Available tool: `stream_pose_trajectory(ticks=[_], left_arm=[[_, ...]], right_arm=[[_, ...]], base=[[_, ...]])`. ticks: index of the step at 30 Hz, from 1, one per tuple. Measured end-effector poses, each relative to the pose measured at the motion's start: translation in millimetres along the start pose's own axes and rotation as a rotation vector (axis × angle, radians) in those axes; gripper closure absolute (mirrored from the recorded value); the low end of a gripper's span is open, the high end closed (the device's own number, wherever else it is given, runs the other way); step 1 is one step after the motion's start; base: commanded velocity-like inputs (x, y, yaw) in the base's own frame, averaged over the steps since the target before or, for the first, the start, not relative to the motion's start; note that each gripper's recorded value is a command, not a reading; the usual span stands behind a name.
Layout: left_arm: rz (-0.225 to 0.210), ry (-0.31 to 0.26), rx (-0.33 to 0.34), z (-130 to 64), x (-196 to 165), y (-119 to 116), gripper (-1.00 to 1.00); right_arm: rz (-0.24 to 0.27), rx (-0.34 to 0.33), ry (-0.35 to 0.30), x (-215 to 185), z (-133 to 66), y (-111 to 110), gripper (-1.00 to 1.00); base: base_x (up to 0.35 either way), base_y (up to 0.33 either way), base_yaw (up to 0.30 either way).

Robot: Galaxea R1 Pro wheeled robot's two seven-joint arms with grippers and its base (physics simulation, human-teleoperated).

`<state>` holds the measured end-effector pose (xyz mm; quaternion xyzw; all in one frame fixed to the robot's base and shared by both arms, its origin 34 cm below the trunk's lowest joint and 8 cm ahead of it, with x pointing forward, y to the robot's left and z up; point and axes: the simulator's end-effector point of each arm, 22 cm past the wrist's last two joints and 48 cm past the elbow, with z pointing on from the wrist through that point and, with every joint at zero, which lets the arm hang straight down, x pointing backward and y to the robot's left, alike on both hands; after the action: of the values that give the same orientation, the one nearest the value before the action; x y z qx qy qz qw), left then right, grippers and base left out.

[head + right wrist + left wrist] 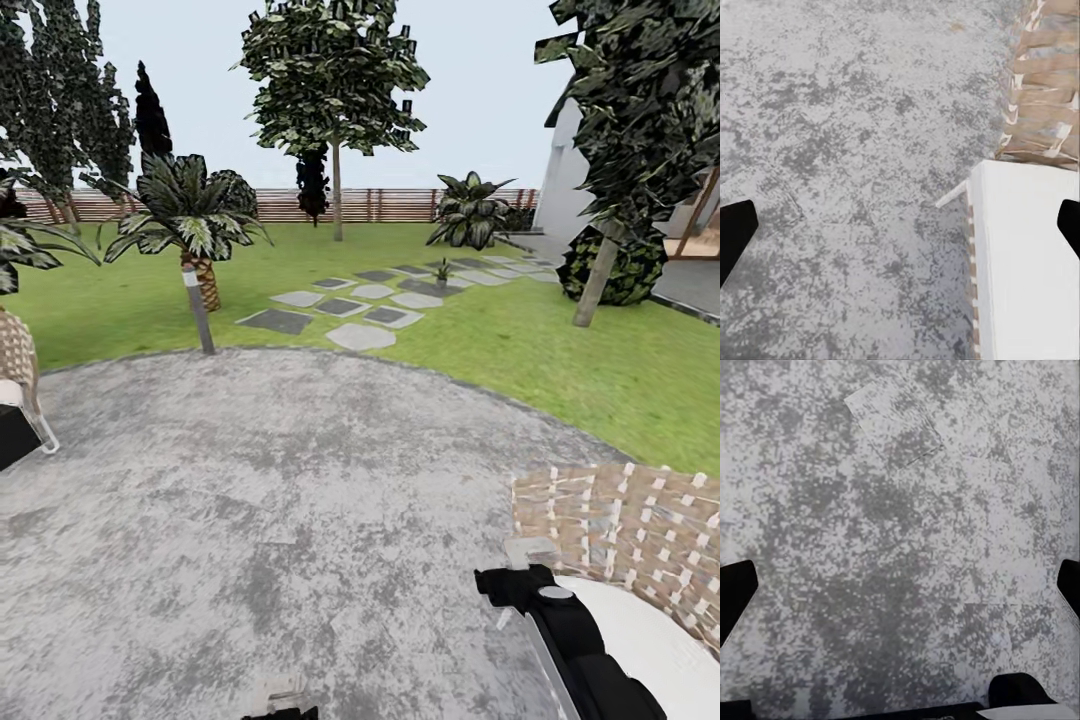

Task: Pick up the pesticide atomizer in the garden and spray insectifuge to fully cover both potted plants in the garden.

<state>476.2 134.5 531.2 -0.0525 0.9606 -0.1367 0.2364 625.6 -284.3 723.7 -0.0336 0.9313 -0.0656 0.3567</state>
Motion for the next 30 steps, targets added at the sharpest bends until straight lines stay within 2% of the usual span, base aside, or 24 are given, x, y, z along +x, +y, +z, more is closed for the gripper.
stream_pose_trajectory(ticks=[1,6,9,10,15,18,30], left_arm=[[0.000,-0.001,0.000,0.0,-0.1,0.0,-1.00],[0.000,-0.001,0.000,0.0,-0.1,0.0,-1.00],[0.000,-0.001,0.000,0.0,-0.1,0.0,-1.00],[0.000,-0.001,0.000,0.0,-0.1,0.0,-1.00],[0.000,-0.001,0.000,0.0,-0.1,0.0,-1.00],[0.000,0.011,-0.003,0.7,5.8,1.2,-1.00],[0.000,-0.003,-0.004,0.9,4.0,1.7,-1.00]], right_arm=[[-0.018,-0.015,-0.001,-0.3,-0.5,9.3,-1.00],[-0.034,-0.036,0.002,1.2,-1.0,20.9,-1.00],[-0.099,-0.101,-0.002,3.0,-4.8,58.5,-1.00],[-0.108,-0.109,-0.002,3.7,-5.4,63.0,-1.00],[-0.105,-0.142,0.007,7.8,-7.0,84.2,-1.00],[-0.098,-0.153,0.009,8.5,-7.6,92.0,-1.00],[-0.097,-0.152,0.009,8.4,-7.5,92.1,-1.00]], base=[[0.320,0.000,0.019],[0.320,0.000,0.003],[0.320,0.000,0.000],[0.320,0.000,0.000],[0.320,0.000,0.000],[0.320,0.000,0.000],[0.320,0.000,0.000]])
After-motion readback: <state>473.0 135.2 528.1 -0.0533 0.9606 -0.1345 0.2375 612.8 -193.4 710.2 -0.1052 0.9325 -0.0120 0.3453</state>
